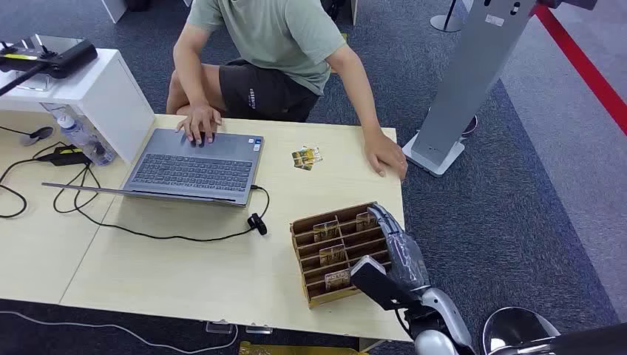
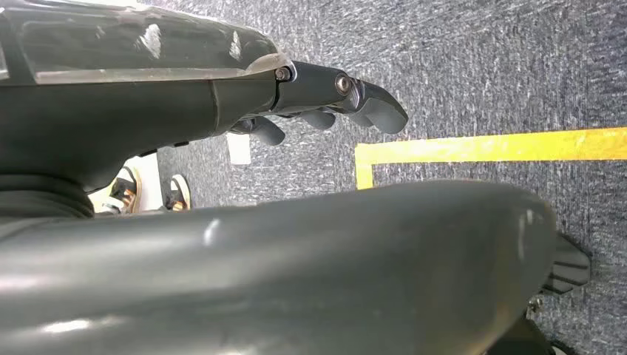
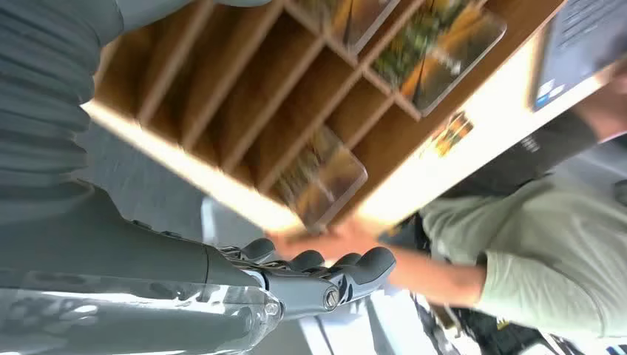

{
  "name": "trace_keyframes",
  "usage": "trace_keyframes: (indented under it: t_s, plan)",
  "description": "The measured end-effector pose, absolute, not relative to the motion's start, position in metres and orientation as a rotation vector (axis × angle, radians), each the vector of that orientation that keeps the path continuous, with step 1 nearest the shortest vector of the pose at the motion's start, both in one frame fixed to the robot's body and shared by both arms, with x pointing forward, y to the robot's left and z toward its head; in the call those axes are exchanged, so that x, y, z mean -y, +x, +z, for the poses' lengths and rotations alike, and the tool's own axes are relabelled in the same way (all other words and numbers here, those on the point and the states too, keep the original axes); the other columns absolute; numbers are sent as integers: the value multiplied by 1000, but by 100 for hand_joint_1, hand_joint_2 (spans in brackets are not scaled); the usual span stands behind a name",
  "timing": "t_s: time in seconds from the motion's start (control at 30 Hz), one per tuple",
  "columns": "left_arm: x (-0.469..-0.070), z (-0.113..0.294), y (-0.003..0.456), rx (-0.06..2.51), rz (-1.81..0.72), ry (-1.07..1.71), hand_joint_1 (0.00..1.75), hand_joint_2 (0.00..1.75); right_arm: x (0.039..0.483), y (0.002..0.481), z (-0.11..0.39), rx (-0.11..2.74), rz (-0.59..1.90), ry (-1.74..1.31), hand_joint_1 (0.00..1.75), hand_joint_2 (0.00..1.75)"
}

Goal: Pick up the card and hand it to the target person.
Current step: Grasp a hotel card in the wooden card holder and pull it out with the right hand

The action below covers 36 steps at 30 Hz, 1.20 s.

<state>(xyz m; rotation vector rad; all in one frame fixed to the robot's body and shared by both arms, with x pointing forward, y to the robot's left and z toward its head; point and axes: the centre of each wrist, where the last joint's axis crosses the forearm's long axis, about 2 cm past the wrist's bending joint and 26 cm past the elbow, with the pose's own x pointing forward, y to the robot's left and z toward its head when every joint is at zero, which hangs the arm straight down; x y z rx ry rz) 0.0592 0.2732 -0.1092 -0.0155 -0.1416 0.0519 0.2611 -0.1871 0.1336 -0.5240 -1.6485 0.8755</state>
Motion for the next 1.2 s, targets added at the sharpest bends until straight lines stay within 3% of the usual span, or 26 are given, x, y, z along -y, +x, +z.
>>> trace_keyframes:
  t_s: [0.37,0.7,0.97,1.2]
  plan:
    - [-273,-109,60,139,26,-24,0,0,169,290,197,1599,1063,-956,5,175]
    - [-273,-109,61,137,33,-24,0,0,150,308,234,1602,1084,-1046,50,175]
    - [-273,-109,61,130,44,-19,0,0,134,317,248,1598,1061,-1069,50,175]
    - [-273,-109,61,126,51,-17,0,0,128,317,246,1576,1013,-1065,62,175]
